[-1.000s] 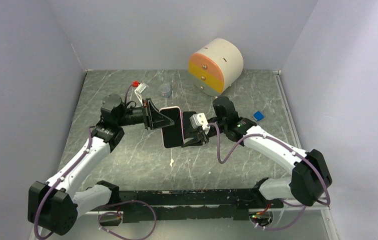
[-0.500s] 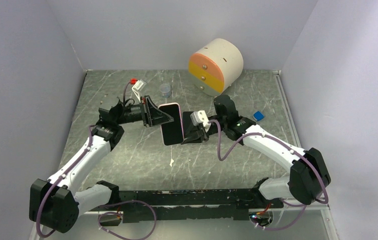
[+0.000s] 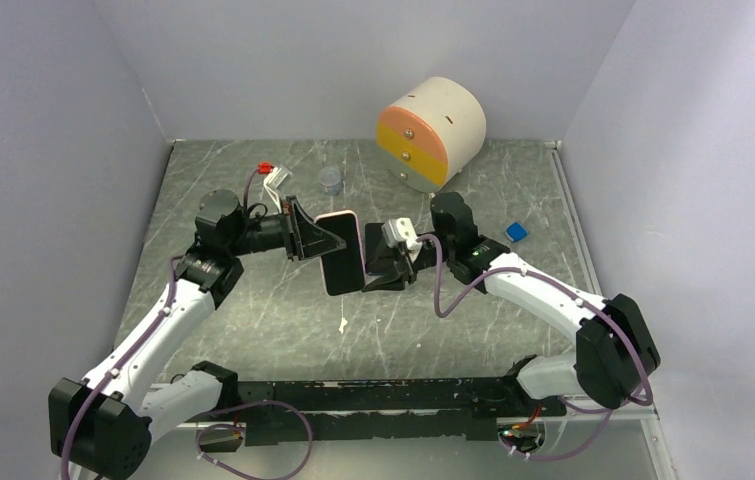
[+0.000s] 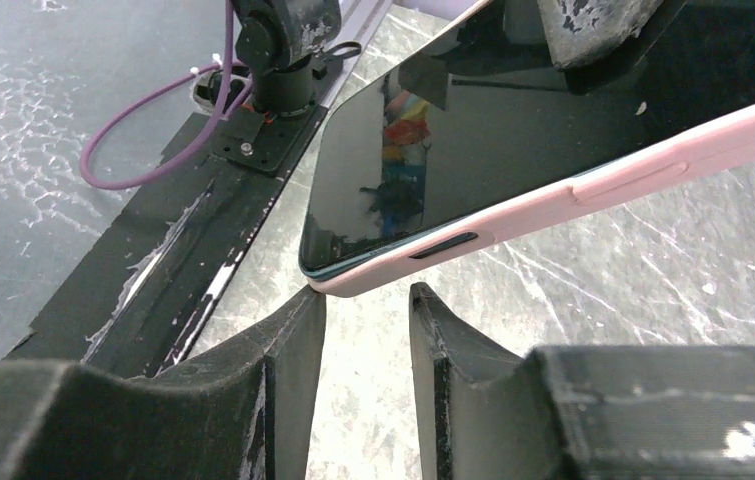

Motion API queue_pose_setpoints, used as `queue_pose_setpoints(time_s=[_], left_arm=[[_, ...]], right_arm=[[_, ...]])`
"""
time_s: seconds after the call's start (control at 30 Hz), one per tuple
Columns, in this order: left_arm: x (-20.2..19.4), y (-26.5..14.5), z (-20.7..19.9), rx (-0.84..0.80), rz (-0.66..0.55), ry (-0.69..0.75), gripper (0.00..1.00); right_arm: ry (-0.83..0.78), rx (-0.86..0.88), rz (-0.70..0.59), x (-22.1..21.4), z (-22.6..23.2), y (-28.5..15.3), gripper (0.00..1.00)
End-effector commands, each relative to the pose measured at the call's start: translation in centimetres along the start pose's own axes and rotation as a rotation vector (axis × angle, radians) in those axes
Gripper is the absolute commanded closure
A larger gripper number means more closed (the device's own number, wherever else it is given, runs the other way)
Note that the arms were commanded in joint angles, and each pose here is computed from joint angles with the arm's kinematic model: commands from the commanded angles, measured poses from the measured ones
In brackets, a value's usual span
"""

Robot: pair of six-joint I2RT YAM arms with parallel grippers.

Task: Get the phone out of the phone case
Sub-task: Remove the phone case from the phone.

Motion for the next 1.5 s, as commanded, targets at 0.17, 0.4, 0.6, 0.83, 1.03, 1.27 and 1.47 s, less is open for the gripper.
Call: queue_pose_setpoints(time_s=[0.17,0.4,0.6,0.83,1.03,1.27,1.47], left_arm=[[1.0,-0.5,-1.5,-0.003,-0.025,0.101,0.97],[0.8,-0.4,-1.3,-0.019,-0.030,0.088,0.97],[0.6,-0.2,-1.2,-0.043,-0.035,0.062,0.97],[0.7,-0.2,-1.7,-0.079,-0.042,0.052,0.98],[0.6,0.1,-1.4,-0.095,-0.021,-0.005,0.97],[0.4,0.3,-1.3,-0.131,-0.017,-0.046,0.97],[0.3,0.3,-1.2,-0.139,-0.018,-0.062,0.98]], right_arm=[[-0.112,0.050,-0.076,3.0,0.0,-0.1,0.60],[-0.100,0.064,-0.106,3.5,0.1,0.0,0.61],[-0.078,0.066,-0.118,3.7,-0.2,0.2,0.63],[-0.086,0.064,-0.094,3.0,-0.2,0.4,0.69],[-0.160,0.071,-0.074,2.7,-0.7,0.5,0.83],[-0.239,0.028,-0.052,3.3,-2.0,0.5,0.91],[-0.261,-0.017,-0.045,3.6,-3.2,0.6,0.95]])
Point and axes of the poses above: each gripper's point midway between its finger pads, its own y axis out along the fingers, its own z axis along the line the jaws close on, x = y × z, the point moved 8 cm from there along -y, back along the fingers
